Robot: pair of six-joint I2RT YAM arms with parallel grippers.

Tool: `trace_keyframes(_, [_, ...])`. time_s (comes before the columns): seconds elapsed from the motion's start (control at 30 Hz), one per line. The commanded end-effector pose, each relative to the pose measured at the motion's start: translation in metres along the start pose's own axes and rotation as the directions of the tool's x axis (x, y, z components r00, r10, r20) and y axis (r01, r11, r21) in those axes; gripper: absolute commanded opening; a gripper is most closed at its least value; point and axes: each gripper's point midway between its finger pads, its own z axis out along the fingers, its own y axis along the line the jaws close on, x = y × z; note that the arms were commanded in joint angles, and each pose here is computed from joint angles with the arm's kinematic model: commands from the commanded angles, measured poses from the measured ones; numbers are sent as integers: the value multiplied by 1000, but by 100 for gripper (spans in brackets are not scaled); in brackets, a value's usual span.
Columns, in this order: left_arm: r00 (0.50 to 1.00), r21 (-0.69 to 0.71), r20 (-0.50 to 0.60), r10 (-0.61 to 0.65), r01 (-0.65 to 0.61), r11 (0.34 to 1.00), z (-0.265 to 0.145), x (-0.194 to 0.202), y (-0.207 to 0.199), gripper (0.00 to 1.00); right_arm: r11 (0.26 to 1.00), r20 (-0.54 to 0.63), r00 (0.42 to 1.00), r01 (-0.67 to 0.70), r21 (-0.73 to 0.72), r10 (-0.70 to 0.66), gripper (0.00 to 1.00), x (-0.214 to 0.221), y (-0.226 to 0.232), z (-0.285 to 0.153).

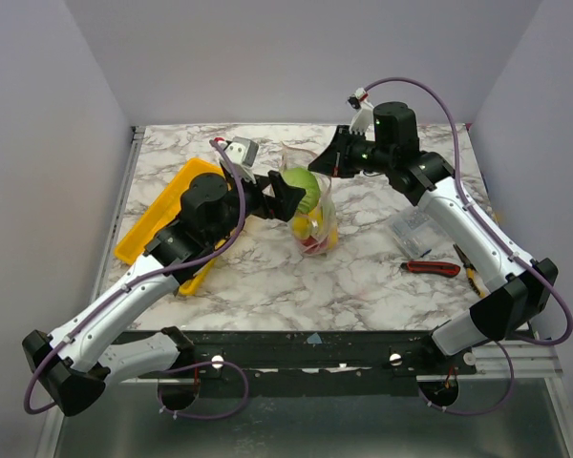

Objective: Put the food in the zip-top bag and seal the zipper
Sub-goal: Place the fake vegetable in the zipper food storage bag, then adjust the zipper food storage bag at the center of the board.

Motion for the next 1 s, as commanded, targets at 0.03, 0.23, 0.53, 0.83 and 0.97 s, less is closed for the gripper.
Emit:
trace_keyframes(0.03, [1000, -12, -27, 11, -11, 1000, 1, -13, -6, 98, 998, 33, 999, 38, -41, -37, 1, -8, 13, -7])
trace_keyframes(0.23, [1000, -35, -6, 23, -23, 999, -4, -18, -1, 98, 998, 28, 999, 41, -37, -40, 1, -9, 13, -7])
trace_keyframes(0.53, [992, -163, 3, -124, 123, 979, -15, -17, 39, 66, 998, -8, 998, 61, -20, -61, 1, -2, 8, -6])
trace_keyframes(0.83, [974, -28, -141, -178, 176, 984, 9, 12, 22, 64, 997, -52, 996, 75, -1, -75, 0, 4, 3, -6])
trace_keyframes(0.97, [964, -19, -170, -206, 206, 978, 16, 18, 20, 56, 998, -97, 993, 65, -7, -66, 1, 11, 3, -4])
